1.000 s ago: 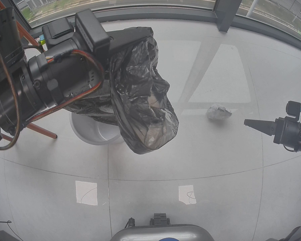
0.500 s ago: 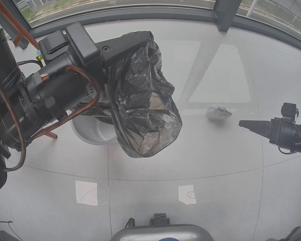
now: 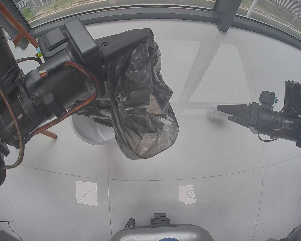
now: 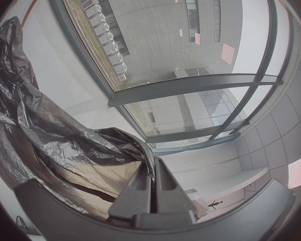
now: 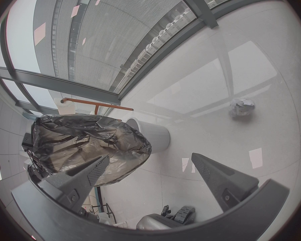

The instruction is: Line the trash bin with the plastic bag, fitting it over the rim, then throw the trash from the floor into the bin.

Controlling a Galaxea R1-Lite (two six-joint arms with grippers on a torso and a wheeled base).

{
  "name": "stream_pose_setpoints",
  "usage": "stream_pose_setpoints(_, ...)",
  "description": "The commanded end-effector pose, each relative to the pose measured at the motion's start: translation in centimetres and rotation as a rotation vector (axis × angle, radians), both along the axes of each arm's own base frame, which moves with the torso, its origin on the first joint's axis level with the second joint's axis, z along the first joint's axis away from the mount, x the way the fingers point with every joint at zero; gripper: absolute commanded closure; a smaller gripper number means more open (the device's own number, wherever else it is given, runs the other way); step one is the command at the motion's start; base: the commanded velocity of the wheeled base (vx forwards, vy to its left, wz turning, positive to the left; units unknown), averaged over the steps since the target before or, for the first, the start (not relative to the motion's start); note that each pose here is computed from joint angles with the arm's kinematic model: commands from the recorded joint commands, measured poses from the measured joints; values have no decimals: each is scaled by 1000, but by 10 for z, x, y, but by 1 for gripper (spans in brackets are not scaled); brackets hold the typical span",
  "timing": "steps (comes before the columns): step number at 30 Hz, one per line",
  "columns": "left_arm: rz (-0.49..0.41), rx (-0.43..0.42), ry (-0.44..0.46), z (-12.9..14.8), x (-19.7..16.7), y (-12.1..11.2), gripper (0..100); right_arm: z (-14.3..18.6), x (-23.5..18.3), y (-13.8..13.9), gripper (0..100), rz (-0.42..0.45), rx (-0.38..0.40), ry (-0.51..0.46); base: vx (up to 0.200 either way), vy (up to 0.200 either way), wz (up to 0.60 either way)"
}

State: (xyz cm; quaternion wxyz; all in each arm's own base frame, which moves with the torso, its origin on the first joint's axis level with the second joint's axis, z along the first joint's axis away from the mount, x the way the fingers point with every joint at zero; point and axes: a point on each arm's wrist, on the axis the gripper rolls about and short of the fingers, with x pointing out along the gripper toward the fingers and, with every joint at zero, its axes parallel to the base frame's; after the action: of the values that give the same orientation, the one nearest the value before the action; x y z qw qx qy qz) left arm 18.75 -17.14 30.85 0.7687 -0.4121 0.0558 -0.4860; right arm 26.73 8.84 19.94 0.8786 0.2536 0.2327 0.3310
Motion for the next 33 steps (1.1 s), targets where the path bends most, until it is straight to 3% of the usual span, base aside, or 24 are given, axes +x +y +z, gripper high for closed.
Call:
stream_pose_setpoints(1,1,-19,-27,11,-1,1,100,-22,23,9,0,10,-9,45,0,0,0)
stream_pose_setpoints(14,8,42,-41,10,0,0,100,-11,25,30,0,53,55,56,0,0,0)
stream_pose_setpoints(15,6,76,-38,8,0,0,100,-10,25,30,0,53,55,55,0,0,0)
stream_pose_setpoints(33,-23,83,-52,11,-6,-1,100,-14,22,34,0,67,47,66,0,200,0)
